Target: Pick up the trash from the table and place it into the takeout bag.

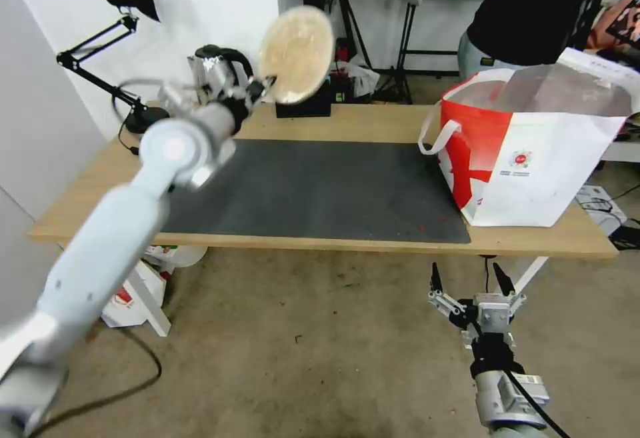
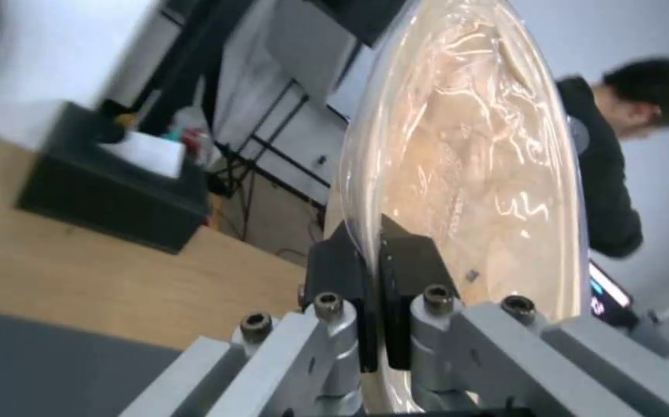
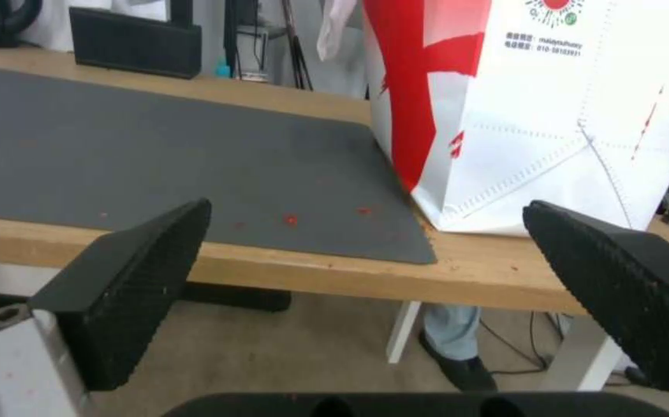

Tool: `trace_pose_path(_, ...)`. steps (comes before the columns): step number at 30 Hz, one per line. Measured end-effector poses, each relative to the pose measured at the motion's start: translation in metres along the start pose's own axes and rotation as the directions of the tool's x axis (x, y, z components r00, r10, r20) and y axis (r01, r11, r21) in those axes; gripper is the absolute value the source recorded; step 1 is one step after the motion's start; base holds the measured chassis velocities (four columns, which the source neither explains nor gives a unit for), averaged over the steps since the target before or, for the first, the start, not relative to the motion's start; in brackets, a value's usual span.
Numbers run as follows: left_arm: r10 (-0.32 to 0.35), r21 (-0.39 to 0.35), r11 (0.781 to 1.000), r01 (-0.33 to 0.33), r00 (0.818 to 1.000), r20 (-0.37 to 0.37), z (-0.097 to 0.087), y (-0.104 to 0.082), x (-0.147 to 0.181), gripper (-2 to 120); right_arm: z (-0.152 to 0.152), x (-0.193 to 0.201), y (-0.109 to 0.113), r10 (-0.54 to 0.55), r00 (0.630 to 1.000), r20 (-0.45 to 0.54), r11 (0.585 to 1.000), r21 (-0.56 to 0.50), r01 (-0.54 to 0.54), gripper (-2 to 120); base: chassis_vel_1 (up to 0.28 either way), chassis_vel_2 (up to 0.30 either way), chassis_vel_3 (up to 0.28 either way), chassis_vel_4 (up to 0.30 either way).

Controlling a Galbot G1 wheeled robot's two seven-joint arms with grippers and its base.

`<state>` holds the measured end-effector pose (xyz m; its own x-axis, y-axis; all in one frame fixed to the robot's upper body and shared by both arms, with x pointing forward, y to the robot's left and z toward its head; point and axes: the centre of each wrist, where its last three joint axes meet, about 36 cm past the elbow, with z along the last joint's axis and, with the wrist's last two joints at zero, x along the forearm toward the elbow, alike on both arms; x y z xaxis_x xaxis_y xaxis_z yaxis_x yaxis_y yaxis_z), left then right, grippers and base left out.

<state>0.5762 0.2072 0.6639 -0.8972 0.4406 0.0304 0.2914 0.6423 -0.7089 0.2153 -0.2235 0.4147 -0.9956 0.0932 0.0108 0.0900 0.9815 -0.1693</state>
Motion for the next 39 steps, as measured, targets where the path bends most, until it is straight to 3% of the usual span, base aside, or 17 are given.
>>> trace_pose_path(4,0.039,-0.032,0.999,-0.039,0.999,-0.013,0.000,-0.010,-0.036,1,0.000,0.000,0.000,0.000,1.000,0.000,1.000,0.000,0.000,100,0.000,0.000,0.000,0.000)
trace_pose_path(7,0.138,-0.075,0.988,-0.137,0.990,-0.002,-0.006,-0.030,-0.070,1,0.000,0.000,0.000,0.000,1.000,0.000,1.000,0.000,0.000,100,0.000,0.000,0.000,0.000)
trace_pose_path(8,0.138,-0.075,0.988,-0.137,0.990,-0.002,-0.006,-0.030,-0.070,1,0.000,0.000,0.000,0.000,1.000,0.000,1.000,0.000,0.000,100,0.000,0.000,0.000,0.000)
trace_pose_path(11,0.228,-0.121,0.966,-0.227,0.974,-0.012,-0.010,-0.046,-0.104,1,0.000,0.000,0.000,0.000,1.000,0.000,1.000,0.000,0.000,100,0.000,0.000,0.000,0.000)
trace_pose_path(13,0.248,-0.135,0.959,-0.248,0.969,-0.022,-0.009,-0.050,-0.114,1,0.000,0.000,0.000,0.000,1.000,0.000,1.000,0.000,0.000,100,0.000,0.000,0.000,0.000)
trace_pose_path(20,0.325,-0.204,0.918,-0.339,0.940,-0.100,0.020,-0.082,-0.170,1,0.000,0.000,0.000,0.000,1.000,0.000,1.000,0.000,0.000,100,0.000,0.000,0.000,0.000)
trace_pose_path(26,0.400,-0.197,0.890,-0.412,0.911,-0.102,0.028,-0.109,-0.190,1,0.000,0.000,0.000,0.000,1.000,0.000,1.000,0.000,0.000,100,0.000,0.000,0.000,0.000)
trace_pose_path(28,0.441,-0.191,0.871,-0.453,0.892,-0.102,0.028,-0.130,-0.207,1,0.000,0.000,0.000,0.000,1.000,0.000,1.000,0.000,0.000,100,0.000,0.000,0.000,0.000)
trace_pose_path(32,0.459,-0.183,0.861,-0.474,0.880,-0.119,0.041,-0.149,-0.220,1,0.000,0.000,0.000,0.000,1.000,0.000,1.000,0.000,0.000,100,0.000,0.000,0.000,0.000)
trace_pose_path(39,0.476,-0.191,0.837,-0.512,0.855,-0.206,0.069,-0.151,-0.233,1,0.000,0.000,0.000,0.000,1.000,0.000,1.000,0.000,0.000,100,0.000,0.000,0.000,0.000)
